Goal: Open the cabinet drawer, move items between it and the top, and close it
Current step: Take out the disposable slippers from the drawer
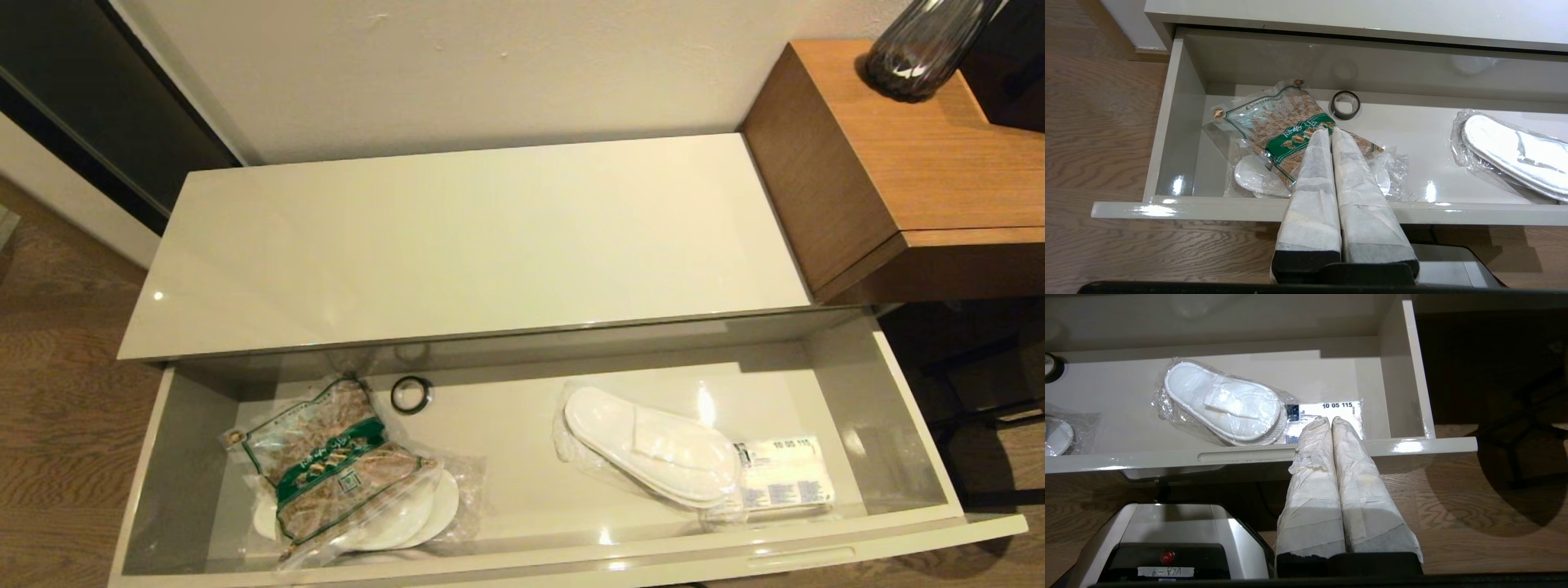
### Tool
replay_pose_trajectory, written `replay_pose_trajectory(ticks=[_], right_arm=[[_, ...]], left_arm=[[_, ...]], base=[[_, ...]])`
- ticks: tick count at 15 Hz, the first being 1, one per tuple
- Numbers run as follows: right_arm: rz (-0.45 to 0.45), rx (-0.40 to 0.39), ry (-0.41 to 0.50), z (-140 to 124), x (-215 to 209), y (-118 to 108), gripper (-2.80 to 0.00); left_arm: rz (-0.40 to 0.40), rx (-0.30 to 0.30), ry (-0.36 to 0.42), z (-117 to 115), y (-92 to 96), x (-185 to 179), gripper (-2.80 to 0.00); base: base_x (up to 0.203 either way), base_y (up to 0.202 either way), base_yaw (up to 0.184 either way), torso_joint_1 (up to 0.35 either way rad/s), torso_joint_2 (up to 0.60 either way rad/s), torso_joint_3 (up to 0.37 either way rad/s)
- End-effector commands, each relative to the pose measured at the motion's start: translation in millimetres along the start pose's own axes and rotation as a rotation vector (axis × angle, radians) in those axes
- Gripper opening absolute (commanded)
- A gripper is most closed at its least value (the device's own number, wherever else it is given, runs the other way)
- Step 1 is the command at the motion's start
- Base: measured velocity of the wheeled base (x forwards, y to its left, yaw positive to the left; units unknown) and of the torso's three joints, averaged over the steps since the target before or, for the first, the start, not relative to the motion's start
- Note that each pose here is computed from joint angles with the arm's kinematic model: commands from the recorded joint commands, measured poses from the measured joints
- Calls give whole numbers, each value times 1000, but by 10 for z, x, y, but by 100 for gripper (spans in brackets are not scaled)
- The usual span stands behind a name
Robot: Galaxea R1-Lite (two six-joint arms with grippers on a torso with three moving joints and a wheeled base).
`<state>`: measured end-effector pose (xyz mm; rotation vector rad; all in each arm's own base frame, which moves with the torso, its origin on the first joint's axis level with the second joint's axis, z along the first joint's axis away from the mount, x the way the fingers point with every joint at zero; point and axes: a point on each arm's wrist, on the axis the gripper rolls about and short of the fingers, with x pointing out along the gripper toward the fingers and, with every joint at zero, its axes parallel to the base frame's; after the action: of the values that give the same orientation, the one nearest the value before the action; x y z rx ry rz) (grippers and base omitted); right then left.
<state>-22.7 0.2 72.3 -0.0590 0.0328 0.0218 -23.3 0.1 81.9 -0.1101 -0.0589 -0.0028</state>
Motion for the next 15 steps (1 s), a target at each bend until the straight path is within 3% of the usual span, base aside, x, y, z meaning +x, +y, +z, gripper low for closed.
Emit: replay_pose_trajectory(ticks=[1, 12, 15], right_arm=[[1, -1, 3, -4, 2, 0, -280], [1, 2, 3, -4, 2, 0, -280], [6, -53, -5, 4, 2, 1, -280]], left_arm=[[0, 0, 1, 1, 0, 1, -280], [0, 0, 1, 1, 0, 1, -280], [0, 0, 1, 1, 0, 1, -280]], base=[[0, 0, 0, 0, 0, 0], [0, 0, 0, 0, 0, 0], [0, 0, 0, 0, 0, 0]])
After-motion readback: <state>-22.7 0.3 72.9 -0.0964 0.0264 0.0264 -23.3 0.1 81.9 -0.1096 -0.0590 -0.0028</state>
